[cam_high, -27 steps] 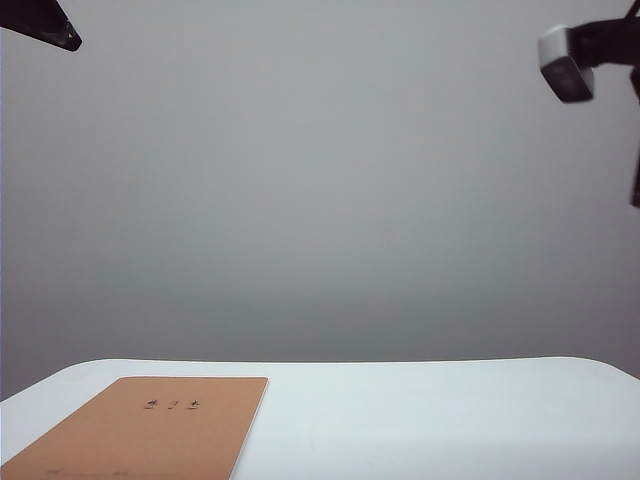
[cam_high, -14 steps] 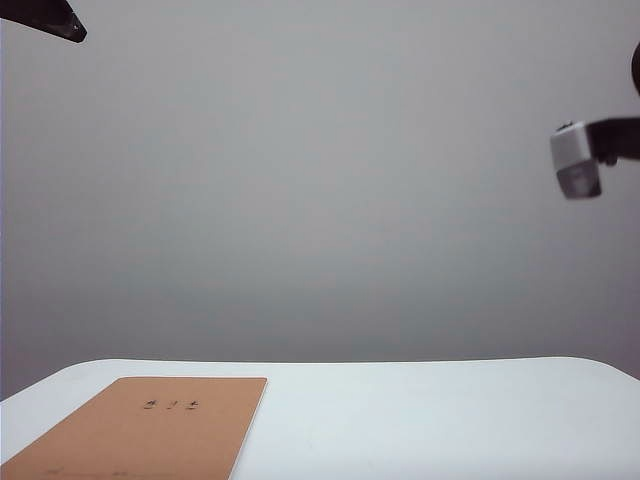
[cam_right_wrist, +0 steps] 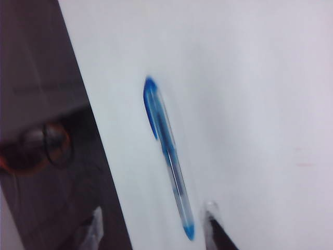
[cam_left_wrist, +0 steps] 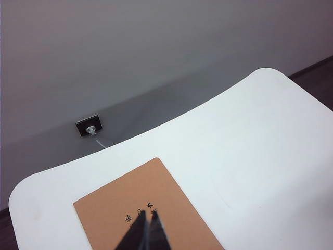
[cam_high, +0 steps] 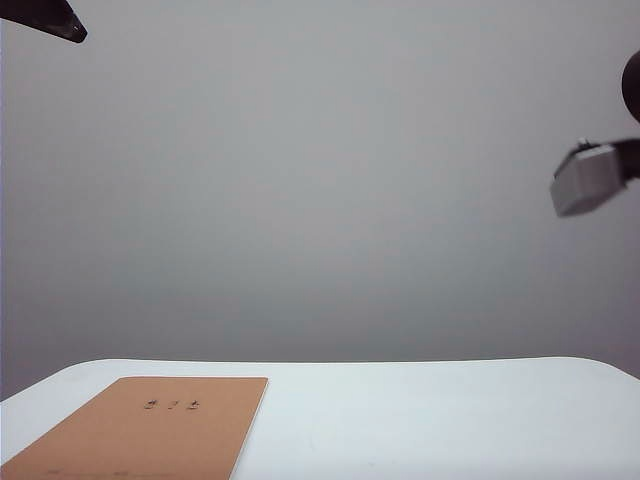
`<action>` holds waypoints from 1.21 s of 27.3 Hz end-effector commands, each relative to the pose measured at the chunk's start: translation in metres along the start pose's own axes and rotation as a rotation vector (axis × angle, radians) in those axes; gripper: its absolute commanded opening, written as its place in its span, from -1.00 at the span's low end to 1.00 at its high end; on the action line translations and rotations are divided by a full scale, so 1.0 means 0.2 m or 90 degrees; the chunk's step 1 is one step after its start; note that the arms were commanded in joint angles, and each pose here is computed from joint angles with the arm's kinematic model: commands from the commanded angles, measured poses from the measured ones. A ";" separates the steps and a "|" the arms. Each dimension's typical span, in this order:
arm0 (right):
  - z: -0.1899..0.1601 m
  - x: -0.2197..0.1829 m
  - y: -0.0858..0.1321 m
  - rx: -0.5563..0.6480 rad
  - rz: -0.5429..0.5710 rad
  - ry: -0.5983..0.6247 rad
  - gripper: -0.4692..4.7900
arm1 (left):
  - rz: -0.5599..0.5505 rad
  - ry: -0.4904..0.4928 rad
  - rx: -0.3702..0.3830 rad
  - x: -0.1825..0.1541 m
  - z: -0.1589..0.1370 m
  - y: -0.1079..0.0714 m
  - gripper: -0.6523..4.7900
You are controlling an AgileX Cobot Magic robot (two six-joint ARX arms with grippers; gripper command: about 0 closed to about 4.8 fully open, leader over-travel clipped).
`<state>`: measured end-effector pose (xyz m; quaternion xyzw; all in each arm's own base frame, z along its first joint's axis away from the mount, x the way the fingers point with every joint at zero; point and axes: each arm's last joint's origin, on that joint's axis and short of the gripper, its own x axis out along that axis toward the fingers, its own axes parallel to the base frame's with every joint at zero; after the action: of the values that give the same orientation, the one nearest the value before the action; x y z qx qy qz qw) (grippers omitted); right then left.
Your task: Pick up a pen on the table and place it on the notebook.
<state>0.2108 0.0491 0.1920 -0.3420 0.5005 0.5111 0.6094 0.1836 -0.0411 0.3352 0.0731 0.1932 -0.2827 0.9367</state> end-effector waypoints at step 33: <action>-0.13 0.50 -0.08 -0.075 0.020 0.038 0.34 | -0.006 0.007 -0.001 0.02 0.00 0.01 -0.78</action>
<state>0.2198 0.0498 0.0907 -0.3843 0.4881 0.5395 0.5684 0.1874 -0.0417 0.3315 0.0728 0.2043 -0.2834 0.9341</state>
